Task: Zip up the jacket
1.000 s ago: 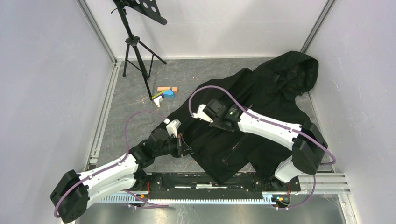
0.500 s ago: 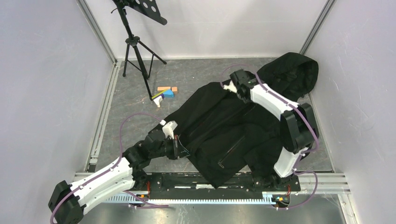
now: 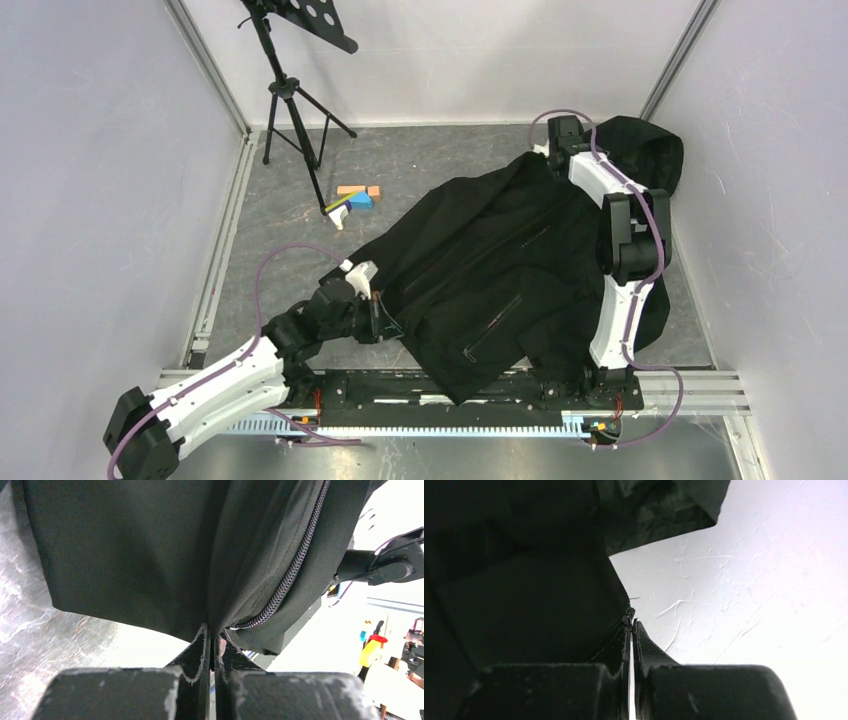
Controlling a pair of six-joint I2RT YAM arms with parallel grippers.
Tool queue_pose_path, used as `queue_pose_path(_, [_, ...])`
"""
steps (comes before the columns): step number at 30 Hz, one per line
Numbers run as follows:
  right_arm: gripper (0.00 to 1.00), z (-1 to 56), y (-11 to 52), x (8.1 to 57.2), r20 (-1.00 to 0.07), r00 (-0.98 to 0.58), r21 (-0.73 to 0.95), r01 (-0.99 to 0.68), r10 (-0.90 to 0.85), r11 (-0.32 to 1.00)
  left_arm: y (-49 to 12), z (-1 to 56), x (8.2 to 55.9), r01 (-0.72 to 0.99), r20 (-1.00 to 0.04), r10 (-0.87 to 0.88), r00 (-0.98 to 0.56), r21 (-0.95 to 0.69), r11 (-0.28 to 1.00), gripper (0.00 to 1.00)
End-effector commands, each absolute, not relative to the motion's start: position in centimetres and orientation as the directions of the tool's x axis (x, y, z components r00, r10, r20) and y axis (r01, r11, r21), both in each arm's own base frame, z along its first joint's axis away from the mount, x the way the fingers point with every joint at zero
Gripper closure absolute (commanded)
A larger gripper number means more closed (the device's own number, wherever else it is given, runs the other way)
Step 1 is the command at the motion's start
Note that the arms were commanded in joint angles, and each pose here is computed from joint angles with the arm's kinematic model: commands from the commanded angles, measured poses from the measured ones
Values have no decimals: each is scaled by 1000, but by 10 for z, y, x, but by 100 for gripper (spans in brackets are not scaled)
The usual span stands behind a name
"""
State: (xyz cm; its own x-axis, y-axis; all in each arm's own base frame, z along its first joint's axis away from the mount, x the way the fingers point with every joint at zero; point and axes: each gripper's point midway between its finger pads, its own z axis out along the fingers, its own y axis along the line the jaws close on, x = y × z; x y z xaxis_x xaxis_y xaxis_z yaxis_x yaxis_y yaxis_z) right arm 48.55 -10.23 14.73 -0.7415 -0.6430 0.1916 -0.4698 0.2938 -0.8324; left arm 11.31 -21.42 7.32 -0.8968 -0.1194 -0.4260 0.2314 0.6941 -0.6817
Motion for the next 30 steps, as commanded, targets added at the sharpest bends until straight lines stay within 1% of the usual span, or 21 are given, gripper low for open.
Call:
queue_pose_path(1, [99,190,-153,502,157,-827,-917,-325,-539,232,-206,60,103,176,-368,-110,-923,-660,730,98])
queue_pose_path(5, [100,182,-145,516,96,-813,-911,-304,-575,278,-210,63,105,199,-383,-99,-919,-664,721,98])
queue_pose_path(7, [100,170,-132,521,82,-803,-898,-317,-591,305,-206,64,111,195,-404,-108,-908,-638,745,98])
queue_pose_path(8, [98,170,-127,524,65,-809,-901,-299,-584,314,-204,64,115,184,-411,-120,-904,-625,759,98])
queue_pose_path(9, [73,173,-120,524,27,-820,-906,-262,-572,333,-203,65,118,176,-418,-129,-899,-616,768,97])
queue_pose_path(10, [54,179,-113,523,-20,-824,-910,-220,-566,353,-200,64,120,162,-416,-134,-899,-603,781,90])
queue_pose_path(11, [39,185,-101,521,-76,-820,-908,-178,-568,379,-198,67,123,150,-424,-146,-894,-591,793,74])
queue_pose_path(12, [17,193,-88,515,-134,-808,-901,-143,-574,411,-196,68,126,136,-426,-156,-891,-578,805,58])
queue_pose_path(13, [2,203,-76,509,-204,-793,-886,-100,-574,453,-193,72,129,120,-436,-174,-883,-568,814,47])
queue_pose_path(14, [2,219,-66,499,-280,-782,-870,-39,-557,491,-192,78,133,112,-445,-191,-875,-569,814,38])
queue_pose_path(16, [2,235,-42,480,-403,-760,-795,15,-511,606,-188,90,137,92,-463,-220,-858,-562,822,17])
queue_pose_path(17, [2,239,-30,468,-471,-750,-742,52,-465,668,-185,96,139,85,-471,-233,-851,-560,824,11])
queue_pose_path(18, [2,248,-16,455,-543,-727,-677,83,-420,731,-181,105,142,81,-491,-247,-835,-554,829,7])
queue_pose_path(19, [2,252,0,440,-581,-708,-616,61,-401,785,-179,116,143,83,-507,-262,-821,-560,825,1])
queue_pose_path(20, [2,247,13,425,-612,-700,-546,37,-368,837,-176,126,143,87,-519,-271,-811,-565,821,0])
queue_pose_path(22, [2,244,45,394,-677,-662,-378,-63,-323,923,-171,149,144,109,-555,-290,-779,-576,810,0])
queue_pose_path(23, [2,241,61,375,-712,-633,-280,-142,-305,949,-168,163,144,125,-579,-302,-757,-582,803,0])
queue_pose_path(25, [2,257,90,339,-815,-520,-122,-280,-257,952,-162,192,146,171,-632,-318,-707,-589,790,0])
queue_pose_path(26, [2,275,97,323,-872,-441,-73,-312,-213,947,-157,207,148,182,-658,-333,-675,-587,789,0])
queue_pose_path(28, [2,302,98,294,-934,-328,-26,-338,-144,941,-149,237,150,226,-710,-339,-617,-573,788,0])
queue_pose_path(30, [2,338,93,269,-972,-211,-25,-352,-105,936,-144,268,152,279,-759,-338,-557,-554,784,0])
